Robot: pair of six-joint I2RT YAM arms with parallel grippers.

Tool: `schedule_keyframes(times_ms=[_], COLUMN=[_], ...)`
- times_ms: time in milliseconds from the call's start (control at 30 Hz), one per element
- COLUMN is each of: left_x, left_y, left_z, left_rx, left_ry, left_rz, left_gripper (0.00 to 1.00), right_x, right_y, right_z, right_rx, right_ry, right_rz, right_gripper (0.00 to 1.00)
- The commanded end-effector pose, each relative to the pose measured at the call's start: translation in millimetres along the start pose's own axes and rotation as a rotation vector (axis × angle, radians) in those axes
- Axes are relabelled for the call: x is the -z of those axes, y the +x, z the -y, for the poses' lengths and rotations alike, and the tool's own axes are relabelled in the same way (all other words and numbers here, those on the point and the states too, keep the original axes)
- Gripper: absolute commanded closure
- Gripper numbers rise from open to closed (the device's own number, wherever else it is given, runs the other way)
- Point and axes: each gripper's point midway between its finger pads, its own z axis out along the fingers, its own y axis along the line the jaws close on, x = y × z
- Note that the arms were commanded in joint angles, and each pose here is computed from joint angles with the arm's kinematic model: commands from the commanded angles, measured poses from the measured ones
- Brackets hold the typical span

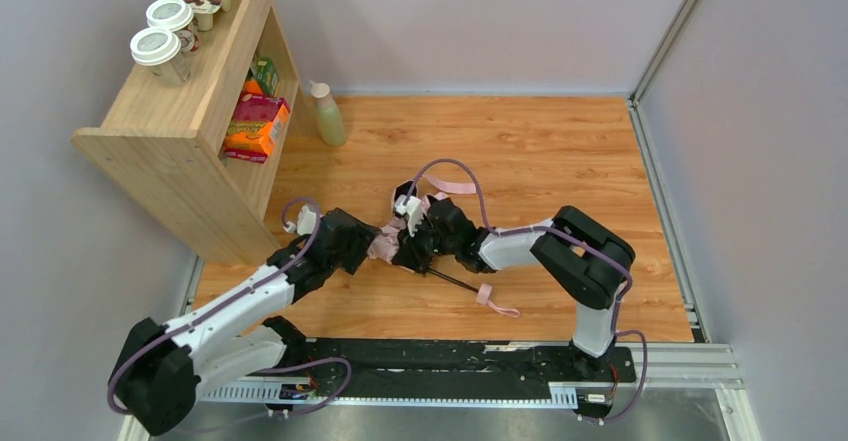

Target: Put away the umbrella

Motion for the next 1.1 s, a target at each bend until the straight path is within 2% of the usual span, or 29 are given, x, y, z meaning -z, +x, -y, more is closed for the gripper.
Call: schedule_keyframes(times_ms=[0, 200, 400, 700, 867, 1067], left_x=[21.5, 28.9, 7.0, -25.5, -44.6, -45.5], left_y=[-28.1, -13.7, -1.5, 6.6, 29.8, 30.4], left_z=[24.2, 38.6, 41.8, 43.9, 7.3, -41.0], left_rx=[-0.046, 0.013, 0.054, 0.109, 0.122, 0.141], left_ry=[0.135, 0.236, 0.248, 0.261, 0.101, -0.112], left_rz=[0.115, 0.029, -0.008, -0.007, -0.092, -0.044], left_gripper=[0.28, 0.27, 0.27, 0.26, 0.26, 0.25], right_x=[27.2, 19.3, 14.9, 11.6, 10.4, 13.3], right_y=[140.8, 145.1, 135.4, 125.4, 116.0, 100.8], right_z=[-26.5, -20.3, -7.5, -6.2, -6.2, -14.1], right_rx=[-0.473, -0.761, -0.933, -0.972, -0.956, -0.895], right_ry=[-0.158, -0.258, -0.280, -0.327, -0.340, -0.389], right_rz=[-0.462, -0.500, -0.493, -0.473, -0.464, -0.458], right_gripper=[1.00, 1.00, 1.00, 1.00, 1.00, 1.00])
